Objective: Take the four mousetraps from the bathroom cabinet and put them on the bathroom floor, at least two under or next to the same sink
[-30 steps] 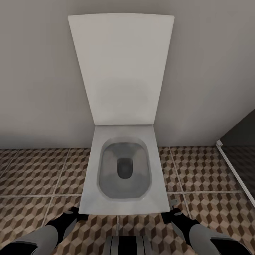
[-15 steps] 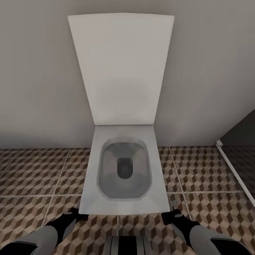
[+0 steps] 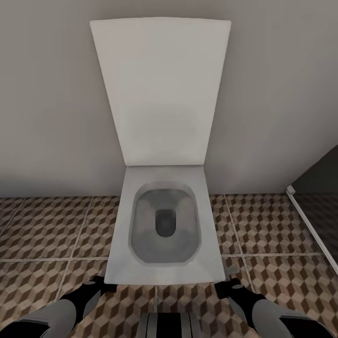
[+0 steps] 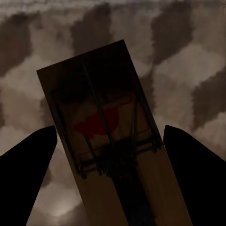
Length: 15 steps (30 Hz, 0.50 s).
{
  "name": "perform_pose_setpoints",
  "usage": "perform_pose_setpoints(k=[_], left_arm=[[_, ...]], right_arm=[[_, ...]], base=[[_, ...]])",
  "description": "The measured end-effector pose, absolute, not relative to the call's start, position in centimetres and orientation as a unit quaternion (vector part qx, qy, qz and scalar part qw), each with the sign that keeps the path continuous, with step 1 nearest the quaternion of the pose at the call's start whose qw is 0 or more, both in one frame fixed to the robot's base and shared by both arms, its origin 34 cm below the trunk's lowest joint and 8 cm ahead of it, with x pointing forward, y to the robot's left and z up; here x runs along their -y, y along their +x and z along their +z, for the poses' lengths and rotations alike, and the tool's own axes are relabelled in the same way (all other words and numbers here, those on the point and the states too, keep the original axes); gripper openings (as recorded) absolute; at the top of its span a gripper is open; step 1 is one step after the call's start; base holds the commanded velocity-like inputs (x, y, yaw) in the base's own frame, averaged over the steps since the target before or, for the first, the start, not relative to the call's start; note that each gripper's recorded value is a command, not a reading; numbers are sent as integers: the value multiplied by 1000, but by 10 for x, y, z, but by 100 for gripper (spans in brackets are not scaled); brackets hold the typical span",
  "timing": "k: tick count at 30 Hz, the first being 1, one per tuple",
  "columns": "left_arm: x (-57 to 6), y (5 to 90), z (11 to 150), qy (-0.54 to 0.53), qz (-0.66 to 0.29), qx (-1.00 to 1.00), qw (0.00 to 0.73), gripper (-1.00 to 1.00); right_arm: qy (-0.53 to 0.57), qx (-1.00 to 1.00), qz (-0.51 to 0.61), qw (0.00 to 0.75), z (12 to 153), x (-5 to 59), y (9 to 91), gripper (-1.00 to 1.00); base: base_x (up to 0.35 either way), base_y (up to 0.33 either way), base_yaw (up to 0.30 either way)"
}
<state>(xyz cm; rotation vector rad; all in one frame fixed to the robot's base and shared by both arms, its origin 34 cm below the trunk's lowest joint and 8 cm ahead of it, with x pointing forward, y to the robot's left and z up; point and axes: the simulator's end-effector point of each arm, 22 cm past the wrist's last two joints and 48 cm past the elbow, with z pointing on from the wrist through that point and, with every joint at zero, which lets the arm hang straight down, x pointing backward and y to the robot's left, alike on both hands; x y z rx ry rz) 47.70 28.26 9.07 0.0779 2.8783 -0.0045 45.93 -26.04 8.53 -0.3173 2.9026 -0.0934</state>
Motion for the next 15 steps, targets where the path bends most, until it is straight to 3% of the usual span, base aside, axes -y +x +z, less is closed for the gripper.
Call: perform_pose_setpoints(k=[15], left_arm=[[-284, 477, 91, 24, -1, -991, 134, -100]], right_arm=[[-62, -991, -51, 108, 86, 298, 458, -100]], base=[[0, 0, 0]])
